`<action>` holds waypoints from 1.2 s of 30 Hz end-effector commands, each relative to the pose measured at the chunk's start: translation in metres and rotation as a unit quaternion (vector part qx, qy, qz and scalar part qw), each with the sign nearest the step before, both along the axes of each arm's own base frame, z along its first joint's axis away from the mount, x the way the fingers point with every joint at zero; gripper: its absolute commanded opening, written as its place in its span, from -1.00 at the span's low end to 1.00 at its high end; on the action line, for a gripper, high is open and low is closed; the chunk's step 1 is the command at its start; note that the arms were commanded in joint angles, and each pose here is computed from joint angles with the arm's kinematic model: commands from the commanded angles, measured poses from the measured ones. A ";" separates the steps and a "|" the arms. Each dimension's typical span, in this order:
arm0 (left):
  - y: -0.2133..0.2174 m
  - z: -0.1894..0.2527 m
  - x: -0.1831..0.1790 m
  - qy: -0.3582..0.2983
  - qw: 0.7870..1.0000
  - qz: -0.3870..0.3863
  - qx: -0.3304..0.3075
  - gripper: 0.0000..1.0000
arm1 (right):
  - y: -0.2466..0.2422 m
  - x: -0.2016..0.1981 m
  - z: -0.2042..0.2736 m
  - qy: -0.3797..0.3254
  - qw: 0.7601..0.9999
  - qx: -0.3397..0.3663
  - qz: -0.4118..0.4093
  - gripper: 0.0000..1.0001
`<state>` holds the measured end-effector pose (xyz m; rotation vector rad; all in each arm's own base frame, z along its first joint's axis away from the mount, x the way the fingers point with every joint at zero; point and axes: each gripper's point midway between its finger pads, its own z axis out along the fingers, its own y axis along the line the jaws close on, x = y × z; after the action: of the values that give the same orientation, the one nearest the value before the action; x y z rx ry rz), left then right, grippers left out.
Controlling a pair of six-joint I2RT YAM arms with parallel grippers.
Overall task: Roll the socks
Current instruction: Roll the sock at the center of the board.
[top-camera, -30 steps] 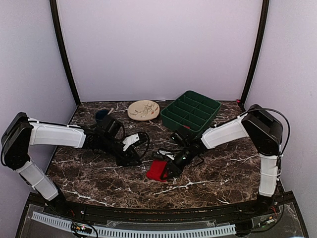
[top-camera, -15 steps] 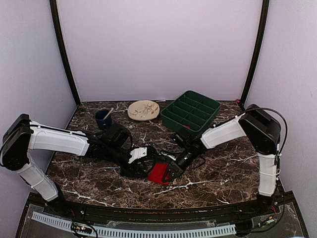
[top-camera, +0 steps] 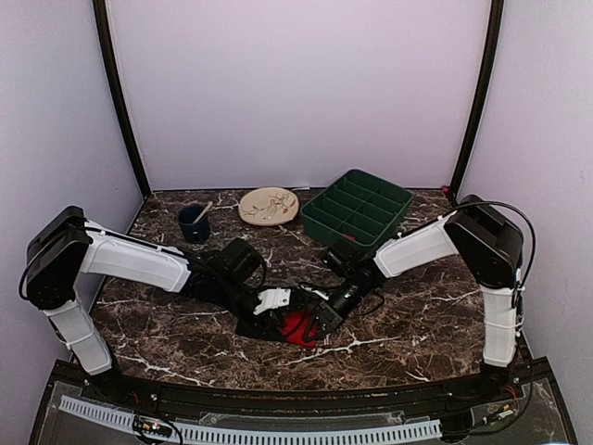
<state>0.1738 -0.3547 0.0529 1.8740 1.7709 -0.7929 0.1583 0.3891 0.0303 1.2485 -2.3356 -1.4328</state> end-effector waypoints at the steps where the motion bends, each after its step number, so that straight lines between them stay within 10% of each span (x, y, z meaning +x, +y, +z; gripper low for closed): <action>1: -0.010 0.003 0.005 -0.016 1.000 -0.017 -0.006 -0.25 | 0.001 0.003 0.002 0.007 1.000 0.005 0.000 -0.88; 18: -0.015 -0.013 0.002 0.007 0.999 -0.037 0.011 -0.45 | -0.002 -0.001 0.000 0.012 1.000 0.003 0.004 -0.87; 36: -0.009 -0.019 -0.004 0.081 0.995 -0.047 0.038 -0.68 | -0.027 0.011 0.000 -0.023 0.998 -0.022 -0.051 -0.40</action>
<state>0.1753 -0.3712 0.0310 1.9985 1.7968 -0.8803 0.1563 0.3714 0.0288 1.1996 -2.3775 -1.4163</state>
